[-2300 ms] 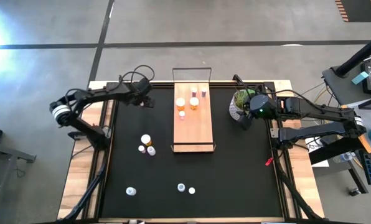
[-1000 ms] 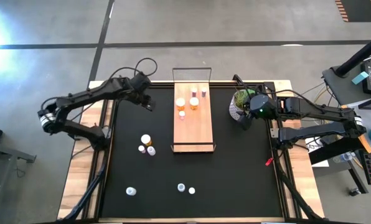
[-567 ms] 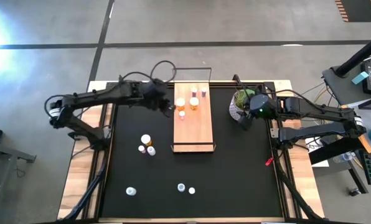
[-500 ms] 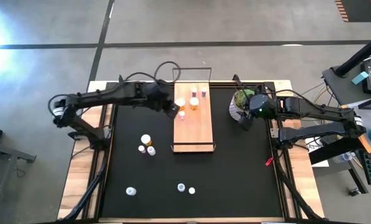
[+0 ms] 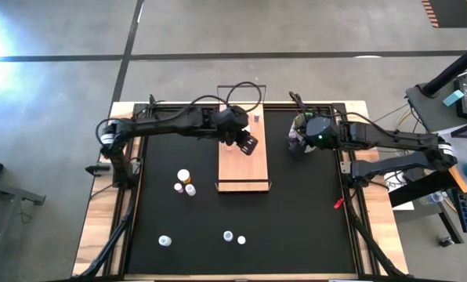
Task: Pick and place medicine bottles onto shelf by color
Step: Put the top pink pill bottle on the shelf aligned with the pink pill bottle
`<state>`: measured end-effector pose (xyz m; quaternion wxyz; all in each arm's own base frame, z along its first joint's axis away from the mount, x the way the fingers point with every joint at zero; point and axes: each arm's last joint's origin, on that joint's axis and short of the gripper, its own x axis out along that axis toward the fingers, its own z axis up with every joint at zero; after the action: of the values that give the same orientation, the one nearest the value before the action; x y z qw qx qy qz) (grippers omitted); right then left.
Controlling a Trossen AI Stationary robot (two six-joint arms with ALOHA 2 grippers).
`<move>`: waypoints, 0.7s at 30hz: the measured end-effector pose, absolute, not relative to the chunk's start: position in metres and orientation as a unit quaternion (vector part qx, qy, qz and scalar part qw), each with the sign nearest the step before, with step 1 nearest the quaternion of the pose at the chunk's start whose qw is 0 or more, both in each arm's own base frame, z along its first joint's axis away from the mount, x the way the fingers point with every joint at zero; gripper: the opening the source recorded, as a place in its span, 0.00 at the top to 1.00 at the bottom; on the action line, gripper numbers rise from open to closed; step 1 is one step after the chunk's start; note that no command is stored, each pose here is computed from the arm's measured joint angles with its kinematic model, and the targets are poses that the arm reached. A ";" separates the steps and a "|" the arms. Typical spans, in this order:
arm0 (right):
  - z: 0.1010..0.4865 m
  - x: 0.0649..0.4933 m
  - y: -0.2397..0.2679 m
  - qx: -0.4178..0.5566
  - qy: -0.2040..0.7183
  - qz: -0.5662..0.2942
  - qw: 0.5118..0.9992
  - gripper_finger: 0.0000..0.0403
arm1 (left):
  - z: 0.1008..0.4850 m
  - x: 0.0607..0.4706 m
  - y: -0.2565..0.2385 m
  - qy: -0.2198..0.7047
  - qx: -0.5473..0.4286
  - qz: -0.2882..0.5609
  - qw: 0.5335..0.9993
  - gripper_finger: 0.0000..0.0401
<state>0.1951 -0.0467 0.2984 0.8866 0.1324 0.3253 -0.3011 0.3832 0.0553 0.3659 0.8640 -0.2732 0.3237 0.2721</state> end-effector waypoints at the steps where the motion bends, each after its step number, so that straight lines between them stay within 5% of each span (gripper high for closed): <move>1: 0.298 0.198 -0.047 0.148 0.315 -0.306 0.886 0.44 | 0.365 0.387 0.055 0.322 -0.273 0.271 0.865 0.73; 6: 0.297 0.209 -0.048 0.182 0.297 -0.281 0.894 0.44 | 0.359 0.394 0.055 0.331 -0.272 0.272 0.862 0.73; 14: 0.312 0.220 -0.031 0.071 0.257 -0.073 0.961 0.44 | 0.360 0.394 0.055 0.328 -0.270 0.274 0.863 0.73; 21: 0.316 0.228 -0.031 0.081 0.225 -0.081 0.968 0.44 | 0.344 0.395 0.055 0.354 -0.251 0.273 0.859 0.73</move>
<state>0.2275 -0.0305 0.3158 0.9675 0.0809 0.2254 -0.0807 0.3951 0.0553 0.3437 0.8588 -0.2508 0.3538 0.2729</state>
